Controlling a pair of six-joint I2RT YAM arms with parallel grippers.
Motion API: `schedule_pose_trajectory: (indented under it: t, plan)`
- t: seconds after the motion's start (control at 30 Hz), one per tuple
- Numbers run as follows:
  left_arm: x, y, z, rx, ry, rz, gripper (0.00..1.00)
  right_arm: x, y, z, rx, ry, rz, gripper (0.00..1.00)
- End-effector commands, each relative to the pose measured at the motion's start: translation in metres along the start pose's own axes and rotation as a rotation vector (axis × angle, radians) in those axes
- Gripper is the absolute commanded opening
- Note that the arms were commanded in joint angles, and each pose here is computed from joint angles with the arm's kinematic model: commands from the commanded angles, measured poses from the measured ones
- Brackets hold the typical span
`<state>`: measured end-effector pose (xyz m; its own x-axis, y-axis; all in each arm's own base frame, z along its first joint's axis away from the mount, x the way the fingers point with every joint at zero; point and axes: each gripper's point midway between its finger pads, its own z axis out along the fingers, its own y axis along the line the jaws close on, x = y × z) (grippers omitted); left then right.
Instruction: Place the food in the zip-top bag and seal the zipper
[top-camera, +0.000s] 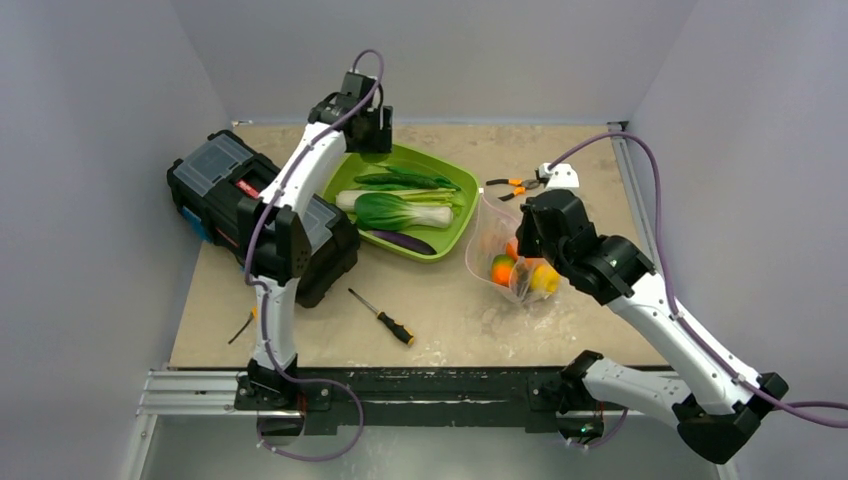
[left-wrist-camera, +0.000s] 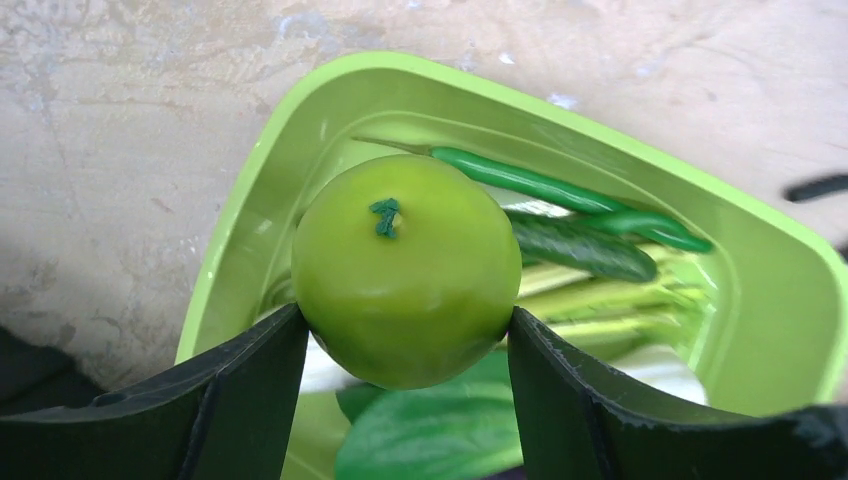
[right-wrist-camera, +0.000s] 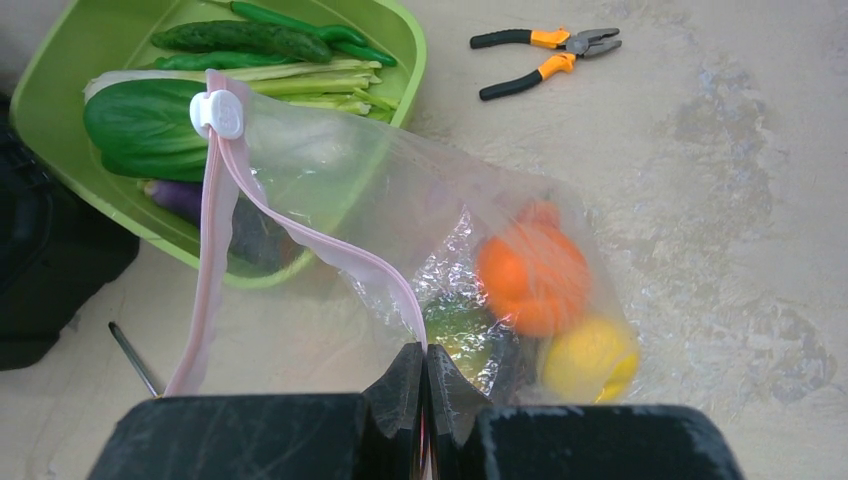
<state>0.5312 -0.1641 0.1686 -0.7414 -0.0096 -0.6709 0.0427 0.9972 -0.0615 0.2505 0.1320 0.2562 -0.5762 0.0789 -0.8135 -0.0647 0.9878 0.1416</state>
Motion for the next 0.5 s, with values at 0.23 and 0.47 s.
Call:
schedule_pose_trajectory:
  t: [0.23,0.47]
  plan:
    - [0.003,-0.058,-0.129,0.391,0.088,-0.198,0.27,-0.011,0.002,-0.006,-0.041,-0.091,0.07,0.0]
    - [0.044,-0.101,-0.207,0.603,0.205,-0.291,0.28,-0.008,0.002,-0.007,-0.067,-0.125,0.109,0.0]
